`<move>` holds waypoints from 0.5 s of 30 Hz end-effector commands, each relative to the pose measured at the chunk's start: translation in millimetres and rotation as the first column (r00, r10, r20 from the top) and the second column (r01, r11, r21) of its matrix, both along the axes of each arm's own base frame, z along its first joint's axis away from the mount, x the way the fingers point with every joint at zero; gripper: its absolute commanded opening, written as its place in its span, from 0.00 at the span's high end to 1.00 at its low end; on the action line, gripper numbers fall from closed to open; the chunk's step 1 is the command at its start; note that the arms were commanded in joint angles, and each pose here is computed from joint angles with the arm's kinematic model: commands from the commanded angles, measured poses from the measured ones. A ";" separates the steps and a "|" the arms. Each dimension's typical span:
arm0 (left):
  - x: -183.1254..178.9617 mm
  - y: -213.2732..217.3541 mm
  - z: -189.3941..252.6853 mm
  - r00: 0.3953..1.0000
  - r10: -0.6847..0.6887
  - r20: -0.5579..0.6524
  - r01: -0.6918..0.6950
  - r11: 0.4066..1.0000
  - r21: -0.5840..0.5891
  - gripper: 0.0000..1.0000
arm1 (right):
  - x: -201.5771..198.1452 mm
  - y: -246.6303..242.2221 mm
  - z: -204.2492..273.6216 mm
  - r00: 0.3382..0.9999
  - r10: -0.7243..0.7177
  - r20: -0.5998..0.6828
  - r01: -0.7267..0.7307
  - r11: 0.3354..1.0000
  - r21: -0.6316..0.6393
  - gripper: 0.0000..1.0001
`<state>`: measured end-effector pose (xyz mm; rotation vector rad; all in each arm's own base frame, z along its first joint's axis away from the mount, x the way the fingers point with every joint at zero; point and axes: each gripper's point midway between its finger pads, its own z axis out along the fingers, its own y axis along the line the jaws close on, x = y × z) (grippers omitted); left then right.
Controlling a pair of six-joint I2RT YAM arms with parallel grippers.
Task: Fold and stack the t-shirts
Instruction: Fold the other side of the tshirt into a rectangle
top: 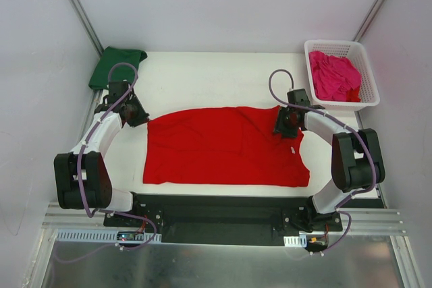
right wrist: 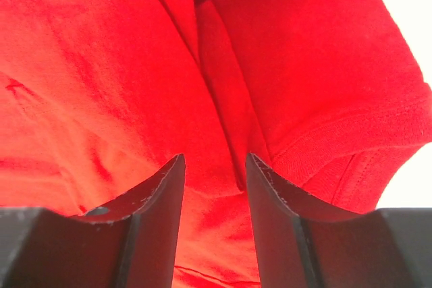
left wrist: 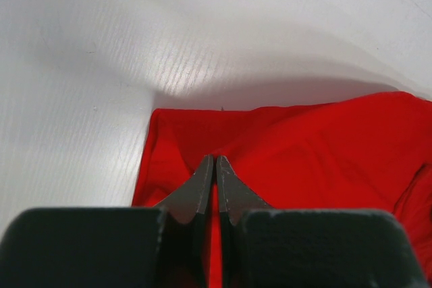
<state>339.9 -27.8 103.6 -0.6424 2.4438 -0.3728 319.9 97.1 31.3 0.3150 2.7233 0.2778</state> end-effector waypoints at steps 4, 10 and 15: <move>0.3 3.4 2.8 1.000 0.001 0.010 -0.001 1.000 0.005 1.00 | 10.0 5.6 8.0 0.999 0.014 0.038 -0.015 0.999 0.034 0.59; 1.2 4.2 4.9 1.000 0.003 0.016 -0.003 1.000 0.006 1.00 | 12.7 4.0 7.4 0.999 0.009 0.043 -0.010 1.000 0.023 0.59; 1.2 5.0 6.3 1.000 0.005 0.022 -0.005 1.000 0.011 1.00 | 15.3 6.9 7.3 0.999 0.016 0.038 -0.017 0.999 0.034 0.59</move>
